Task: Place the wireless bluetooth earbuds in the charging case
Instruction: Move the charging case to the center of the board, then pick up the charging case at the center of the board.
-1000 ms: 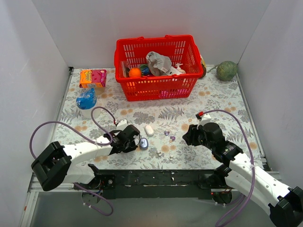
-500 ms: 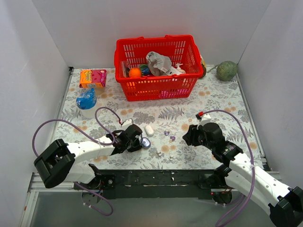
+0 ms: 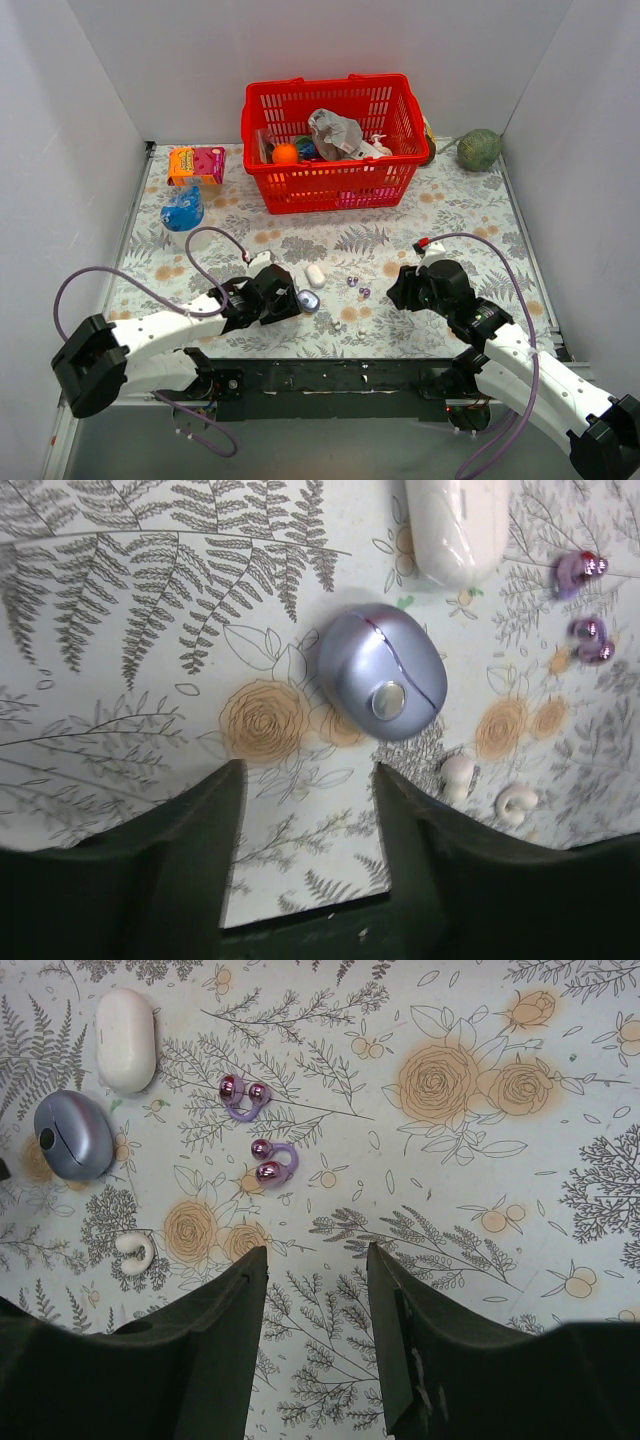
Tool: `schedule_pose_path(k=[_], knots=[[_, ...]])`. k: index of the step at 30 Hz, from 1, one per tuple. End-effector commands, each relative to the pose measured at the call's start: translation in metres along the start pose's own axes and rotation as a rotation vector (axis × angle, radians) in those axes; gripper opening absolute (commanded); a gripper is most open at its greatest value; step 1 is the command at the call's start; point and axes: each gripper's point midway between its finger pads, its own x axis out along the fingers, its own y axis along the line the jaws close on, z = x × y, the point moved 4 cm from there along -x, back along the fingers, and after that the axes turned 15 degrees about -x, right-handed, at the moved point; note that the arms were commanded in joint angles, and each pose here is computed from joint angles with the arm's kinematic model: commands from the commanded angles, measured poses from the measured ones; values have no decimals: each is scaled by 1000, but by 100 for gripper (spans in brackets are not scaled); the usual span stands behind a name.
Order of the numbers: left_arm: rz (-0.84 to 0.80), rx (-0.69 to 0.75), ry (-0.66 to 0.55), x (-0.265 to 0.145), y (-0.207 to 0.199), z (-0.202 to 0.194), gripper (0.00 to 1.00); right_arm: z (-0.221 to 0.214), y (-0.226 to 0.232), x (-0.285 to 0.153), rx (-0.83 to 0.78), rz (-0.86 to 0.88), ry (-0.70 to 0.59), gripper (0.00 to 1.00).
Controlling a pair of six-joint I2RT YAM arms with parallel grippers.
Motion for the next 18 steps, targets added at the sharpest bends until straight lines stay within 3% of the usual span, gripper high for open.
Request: schedule_pose_path(k=[1,4,6,12,18], knots=[[-5,25,-75,-36,-1,19,69,20,3,-5,-18,9,-55,54],[-40,119,-75,-48,-9,24,88,20,3,-3,-23,13,-52,55],[-65,230,-68,-45,-15,25,95,20,3,-2,-28,13,-53,56],[-146,527,50,-32,-42,16,98,19,4,-2,-40,18,-34,57],[-157,668,74,-25,-57,18,98,17,4,-1,-40,20,-28,57]])
